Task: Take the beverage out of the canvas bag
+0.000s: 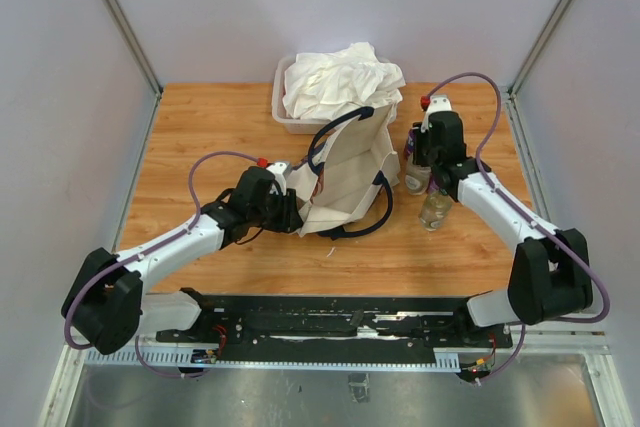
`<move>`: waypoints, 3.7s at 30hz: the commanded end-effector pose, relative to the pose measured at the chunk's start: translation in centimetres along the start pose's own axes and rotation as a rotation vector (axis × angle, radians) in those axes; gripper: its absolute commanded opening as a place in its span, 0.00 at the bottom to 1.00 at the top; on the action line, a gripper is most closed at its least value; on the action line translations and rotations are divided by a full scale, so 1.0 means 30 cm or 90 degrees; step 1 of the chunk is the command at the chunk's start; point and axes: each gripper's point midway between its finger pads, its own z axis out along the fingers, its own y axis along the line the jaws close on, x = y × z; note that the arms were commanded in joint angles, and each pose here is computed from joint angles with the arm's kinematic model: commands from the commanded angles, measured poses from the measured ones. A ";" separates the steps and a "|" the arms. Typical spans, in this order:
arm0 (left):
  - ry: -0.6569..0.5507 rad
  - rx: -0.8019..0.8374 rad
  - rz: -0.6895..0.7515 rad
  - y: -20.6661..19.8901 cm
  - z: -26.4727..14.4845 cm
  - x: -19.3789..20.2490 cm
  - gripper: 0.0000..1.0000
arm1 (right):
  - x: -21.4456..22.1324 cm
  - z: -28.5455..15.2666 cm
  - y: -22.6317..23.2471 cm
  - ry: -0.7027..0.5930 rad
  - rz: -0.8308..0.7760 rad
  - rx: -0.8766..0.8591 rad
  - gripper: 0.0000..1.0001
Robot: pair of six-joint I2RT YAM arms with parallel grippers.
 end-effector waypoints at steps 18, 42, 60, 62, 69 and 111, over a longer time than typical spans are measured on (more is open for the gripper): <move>-0.001 -0.029 0.013 0.028 0.005 0.000 0.44 | 0.039 0.055 -0.007 -0.057 0.047 0.020 0.01; -0.022 -0.029 0.001 0.019 -0.018 -0.025 0.44 | -0.358 -0.304 0.209 -0.234 -0.071 -0.090 0.61; -0.084 -0.058 -0.018 0.020 -0.138 -0.101 0.44 | -0.201 -0.293 0.719 -0.104 -0.132 -0.424 0.49; -0.089 -0.065 -0.025 0.025 -0.147 -0.105 0.44 | -0.163 -0.260 0.757 -0.081 -0.129 -0.438 0.55; -0.103 -0.070 -0.039 0.029 -0.169 -0.108 0.44 | -0.040 -0.132 0.835 -0.012 -0.103 -0.450 0.67; -0.047 -0.053 -0.048 0.040 -0.110 -0.003 0.44 | 0.092 0.096 0.998 0.026 -0.020 -0.386 0.93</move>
